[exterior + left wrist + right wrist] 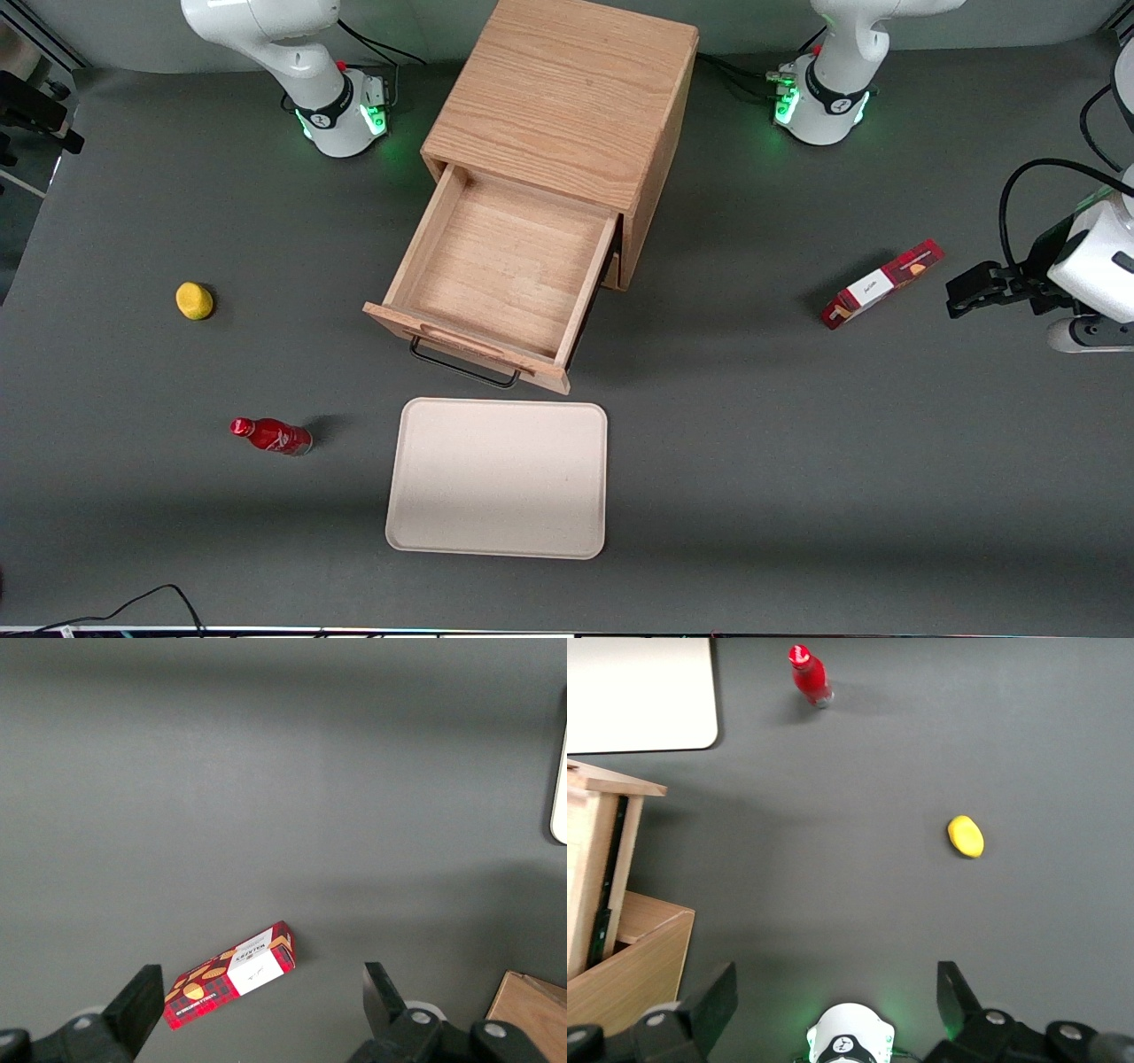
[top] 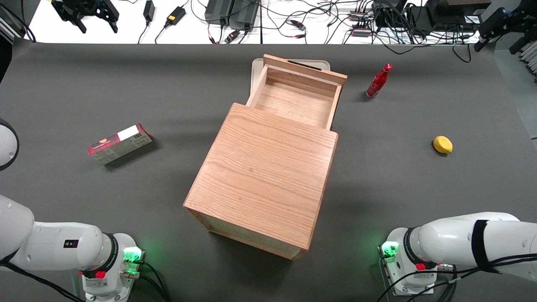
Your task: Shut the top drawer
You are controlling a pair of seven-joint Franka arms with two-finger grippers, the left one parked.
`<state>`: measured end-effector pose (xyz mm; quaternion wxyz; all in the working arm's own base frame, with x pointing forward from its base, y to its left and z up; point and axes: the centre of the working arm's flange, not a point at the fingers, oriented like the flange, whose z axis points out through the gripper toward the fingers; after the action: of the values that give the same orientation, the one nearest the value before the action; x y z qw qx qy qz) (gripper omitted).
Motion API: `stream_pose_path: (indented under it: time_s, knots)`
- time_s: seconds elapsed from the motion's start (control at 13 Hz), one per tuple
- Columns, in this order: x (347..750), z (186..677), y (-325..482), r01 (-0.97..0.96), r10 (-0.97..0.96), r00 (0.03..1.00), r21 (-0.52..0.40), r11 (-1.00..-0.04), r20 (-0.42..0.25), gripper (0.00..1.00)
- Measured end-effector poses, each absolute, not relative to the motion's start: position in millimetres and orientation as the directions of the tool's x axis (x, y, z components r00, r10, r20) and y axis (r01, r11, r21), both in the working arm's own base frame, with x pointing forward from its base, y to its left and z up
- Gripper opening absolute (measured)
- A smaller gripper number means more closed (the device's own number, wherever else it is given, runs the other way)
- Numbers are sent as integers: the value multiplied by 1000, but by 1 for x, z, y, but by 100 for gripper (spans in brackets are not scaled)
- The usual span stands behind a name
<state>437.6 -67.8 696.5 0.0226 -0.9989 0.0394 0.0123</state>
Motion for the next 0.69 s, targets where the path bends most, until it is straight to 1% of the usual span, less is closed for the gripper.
stream_pose_path:
  time_s: [0.15,0.23,0.38,0.46,0.69]
  knots:
    - [445,703,-52,-53,-52,999,-122,-991,-10,100]
    - [454,709,-43,-25,-26,1000,-141,-990,6,100]
    - [485,722,-11,105,100,994,-129,-986,47,100]
    - [505,723,8,173,167,984,-115,-978,56,100]
    - [568,701,66,365,363,931,-101,-926,38,100]
